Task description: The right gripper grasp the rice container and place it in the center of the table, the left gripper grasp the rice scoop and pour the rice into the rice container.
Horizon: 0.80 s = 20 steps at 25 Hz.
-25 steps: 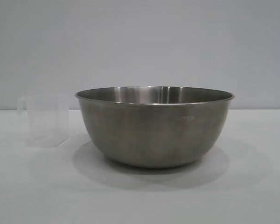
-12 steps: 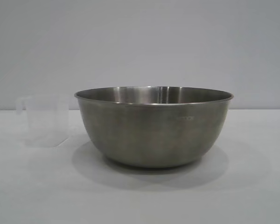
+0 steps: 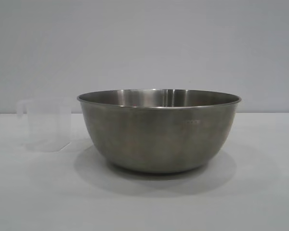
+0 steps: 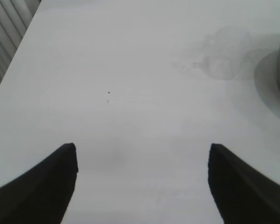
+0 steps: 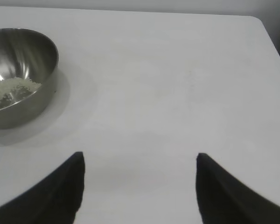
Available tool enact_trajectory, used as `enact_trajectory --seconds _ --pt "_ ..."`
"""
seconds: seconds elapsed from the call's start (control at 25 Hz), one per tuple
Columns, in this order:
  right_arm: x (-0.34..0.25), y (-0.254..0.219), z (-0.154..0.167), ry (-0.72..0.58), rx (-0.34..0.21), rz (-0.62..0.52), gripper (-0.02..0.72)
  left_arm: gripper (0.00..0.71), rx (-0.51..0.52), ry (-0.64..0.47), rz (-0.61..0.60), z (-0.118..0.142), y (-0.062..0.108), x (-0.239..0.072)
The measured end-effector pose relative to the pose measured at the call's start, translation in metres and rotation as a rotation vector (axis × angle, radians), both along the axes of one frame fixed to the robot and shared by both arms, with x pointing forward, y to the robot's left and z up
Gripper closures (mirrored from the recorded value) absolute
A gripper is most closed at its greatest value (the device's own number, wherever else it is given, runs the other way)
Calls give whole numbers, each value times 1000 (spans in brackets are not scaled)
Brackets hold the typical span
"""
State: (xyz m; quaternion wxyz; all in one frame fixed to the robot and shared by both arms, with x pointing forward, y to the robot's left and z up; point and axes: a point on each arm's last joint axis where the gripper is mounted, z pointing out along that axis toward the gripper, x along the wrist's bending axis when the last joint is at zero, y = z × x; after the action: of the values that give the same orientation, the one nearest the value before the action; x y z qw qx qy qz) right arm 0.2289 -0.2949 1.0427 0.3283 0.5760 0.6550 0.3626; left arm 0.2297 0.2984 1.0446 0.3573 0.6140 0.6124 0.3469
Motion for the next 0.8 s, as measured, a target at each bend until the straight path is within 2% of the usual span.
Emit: enact_trajectory --seconds 0.8 --pt "0 0 0 0 0 0 289 199 5 6 -3 -2 0 1"
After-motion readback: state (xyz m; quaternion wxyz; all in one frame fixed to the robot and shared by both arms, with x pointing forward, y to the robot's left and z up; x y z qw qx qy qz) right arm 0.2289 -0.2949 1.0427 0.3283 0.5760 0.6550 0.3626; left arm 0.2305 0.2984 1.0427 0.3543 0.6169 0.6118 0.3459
